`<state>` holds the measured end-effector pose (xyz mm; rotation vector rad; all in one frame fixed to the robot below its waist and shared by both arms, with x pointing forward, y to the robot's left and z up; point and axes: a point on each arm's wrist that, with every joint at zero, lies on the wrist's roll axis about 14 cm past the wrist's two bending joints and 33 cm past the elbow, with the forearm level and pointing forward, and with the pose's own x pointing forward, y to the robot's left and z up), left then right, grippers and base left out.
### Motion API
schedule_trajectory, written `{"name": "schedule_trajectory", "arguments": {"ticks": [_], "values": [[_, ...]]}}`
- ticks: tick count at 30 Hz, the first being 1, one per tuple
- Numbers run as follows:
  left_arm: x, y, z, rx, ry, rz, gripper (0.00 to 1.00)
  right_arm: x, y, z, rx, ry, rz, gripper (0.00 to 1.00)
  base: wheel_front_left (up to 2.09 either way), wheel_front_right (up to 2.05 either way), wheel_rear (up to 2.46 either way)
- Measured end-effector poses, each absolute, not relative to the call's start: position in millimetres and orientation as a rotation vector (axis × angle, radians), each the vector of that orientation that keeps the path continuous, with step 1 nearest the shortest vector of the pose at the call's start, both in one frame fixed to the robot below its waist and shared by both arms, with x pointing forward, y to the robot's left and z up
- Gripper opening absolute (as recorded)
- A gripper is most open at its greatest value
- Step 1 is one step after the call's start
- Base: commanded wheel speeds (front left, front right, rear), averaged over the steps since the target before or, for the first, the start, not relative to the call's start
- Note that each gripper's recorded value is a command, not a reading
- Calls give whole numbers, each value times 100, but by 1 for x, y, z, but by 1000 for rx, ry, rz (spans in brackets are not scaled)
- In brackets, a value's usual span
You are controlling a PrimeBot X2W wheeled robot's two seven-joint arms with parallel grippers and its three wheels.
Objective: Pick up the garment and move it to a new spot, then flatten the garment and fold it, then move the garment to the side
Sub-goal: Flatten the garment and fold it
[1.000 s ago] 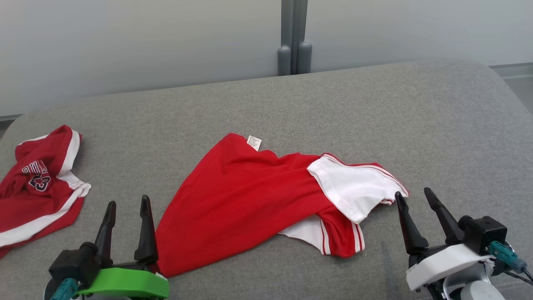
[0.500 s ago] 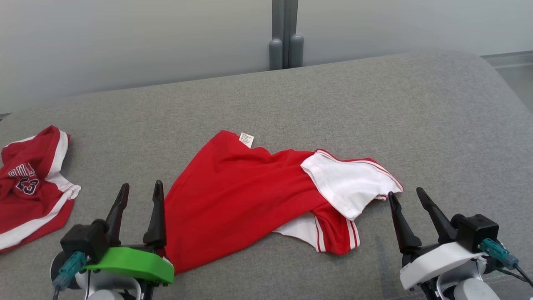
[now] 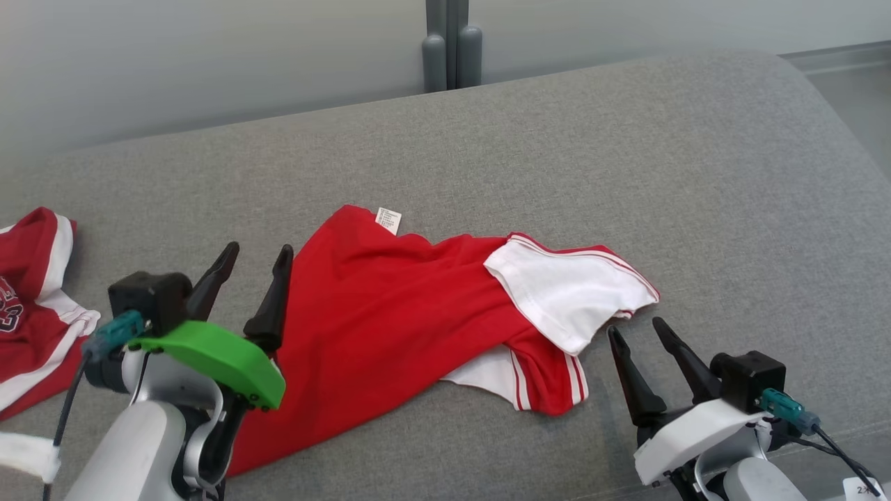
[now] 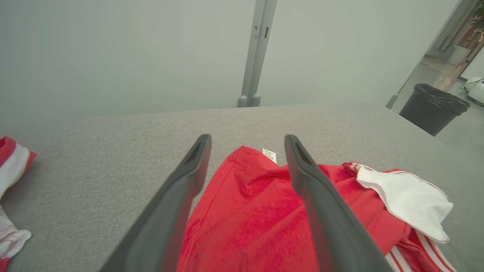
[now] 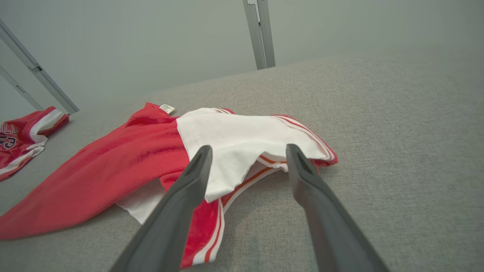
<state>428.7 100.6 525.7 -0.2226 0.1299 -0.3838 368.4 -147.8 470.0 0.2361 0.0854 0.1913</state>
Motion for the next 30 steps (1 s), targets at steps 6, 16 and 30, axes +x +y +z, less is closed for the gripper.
{"name": "schedule_trajectory", "arguments": {"ticks": [6, 16, 30], "values": [[452, 83, 514, -221, 299, -495, 100, 378, -133, 464, 222, 111, 240, 100, 0, 0, 0], [494, 64, 502, -203, 489, -576, 100, 385, -123, 442, 215, 212, 280, 100, 0, 0, 0], [523, 31, 463, -120, 730, -689, 100, 389, -118, 423, 502, 279, 199, 100, 0, 0, 0]]}}
